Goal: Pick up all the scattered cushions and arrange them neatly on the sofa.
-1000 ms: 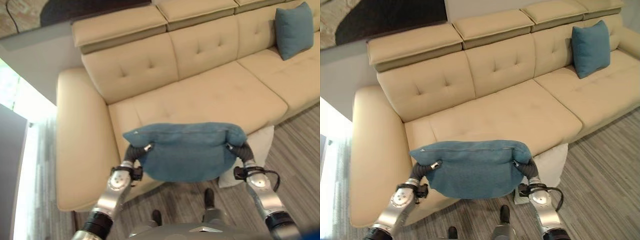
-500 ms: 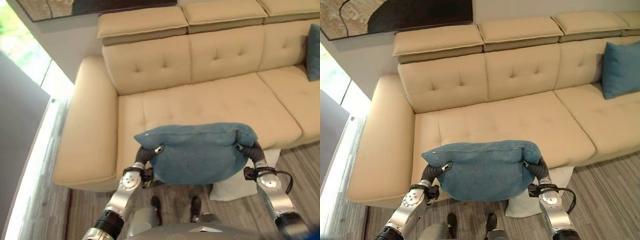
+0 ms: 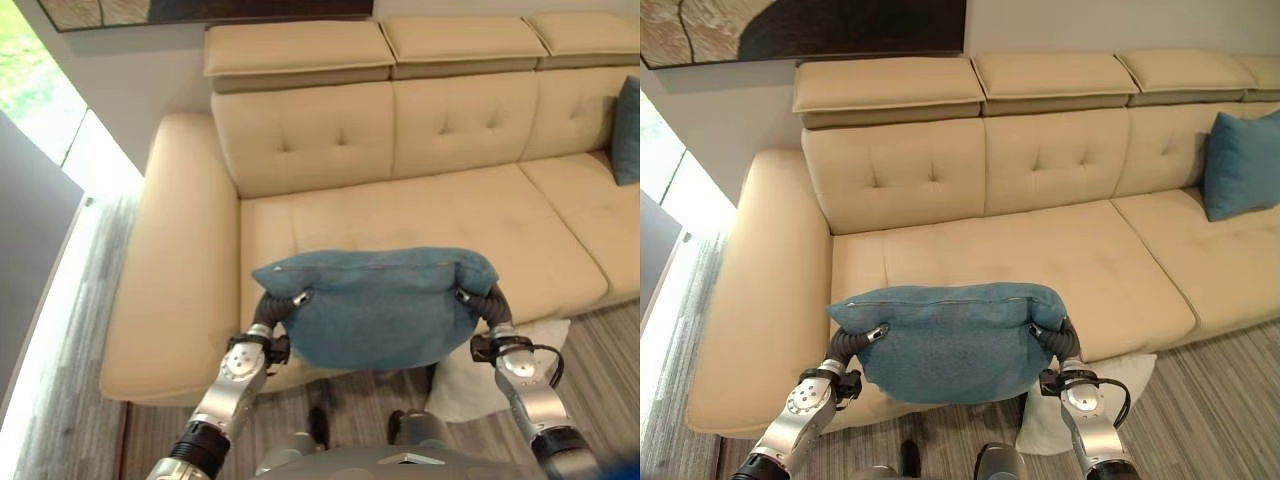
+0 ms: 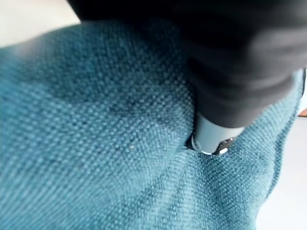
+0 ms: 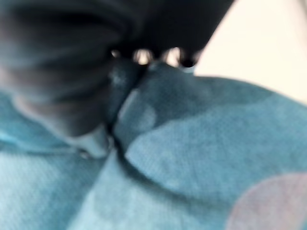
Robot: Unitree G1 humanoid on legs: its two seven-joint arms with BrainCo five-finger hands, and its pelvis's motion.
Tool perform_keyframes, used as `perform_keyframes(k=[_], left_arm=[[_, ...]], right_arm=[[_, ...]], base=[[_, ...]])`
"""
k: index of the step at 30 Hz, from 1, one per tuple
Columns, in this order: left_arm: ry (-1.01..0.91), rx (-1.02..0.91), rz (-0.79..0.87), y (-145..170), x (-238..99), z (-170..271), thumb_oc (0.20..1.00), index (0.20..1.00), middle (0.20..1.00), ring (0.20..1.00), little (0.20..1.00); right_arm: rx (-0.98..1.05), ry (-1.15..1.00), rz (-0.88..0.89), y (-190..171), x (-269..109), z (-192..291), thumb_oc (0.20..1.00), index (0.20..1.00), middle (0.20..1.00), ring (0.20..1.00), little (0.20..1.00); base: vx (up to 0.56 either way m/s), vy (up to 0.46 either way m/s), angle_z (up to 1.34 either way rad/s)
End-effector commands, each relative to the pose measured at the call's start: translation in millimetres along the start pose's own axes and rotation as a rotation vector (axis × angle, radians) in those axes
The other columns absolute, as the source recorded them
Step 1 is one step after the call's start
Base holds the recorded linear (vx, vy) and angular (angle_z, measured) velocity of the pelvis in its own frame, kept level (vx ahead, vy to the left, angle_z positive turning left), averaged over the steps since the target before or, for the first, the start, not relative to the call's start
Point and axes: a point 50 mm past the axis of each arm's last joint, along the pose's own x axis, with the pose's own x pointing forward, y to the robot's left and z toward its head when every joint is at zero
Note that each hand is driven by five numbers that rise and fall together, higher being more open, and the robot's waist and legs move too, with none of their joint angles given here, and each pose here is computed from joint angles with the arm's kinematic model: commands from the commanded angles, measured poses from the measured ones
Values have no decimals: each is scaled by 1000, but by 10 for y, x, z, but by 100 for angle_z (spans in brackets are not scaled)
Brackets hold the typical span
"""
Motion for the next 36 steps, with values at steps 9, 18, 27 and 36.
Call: perform_keyframes(k=[9, 18, 27, 36], left_arm=[[-231, -76, -1, -30, 72, 424, 200, 200, 200, 200, 200], [-208, -104, -13, -143, 115, 403, 200, 200, 200, 200, 200], [-288, -30, 3, -17, 116, 597, 200, 200, 200, 200, 200], [-585, 29, -9, -195, 456, 1514, 200, 200, 200, 200, 200]], right_arm=[[23, -178, -102, -304, 129, 366, 200, 200, 200, 200, 200], [12, -152, -154, -419, 105, 321, 200, 200, 200, 200, 200], [20, -249, -108, -271, 217, 586, 200, 200, 200, 200, 200], [0, -527, -47, -57, 537, 1511, 200, 200, 200, 200, 200]], base=[[85, -154, 18], [33, -40, 44], [122, 114, -35], [-71, 12, 1]])
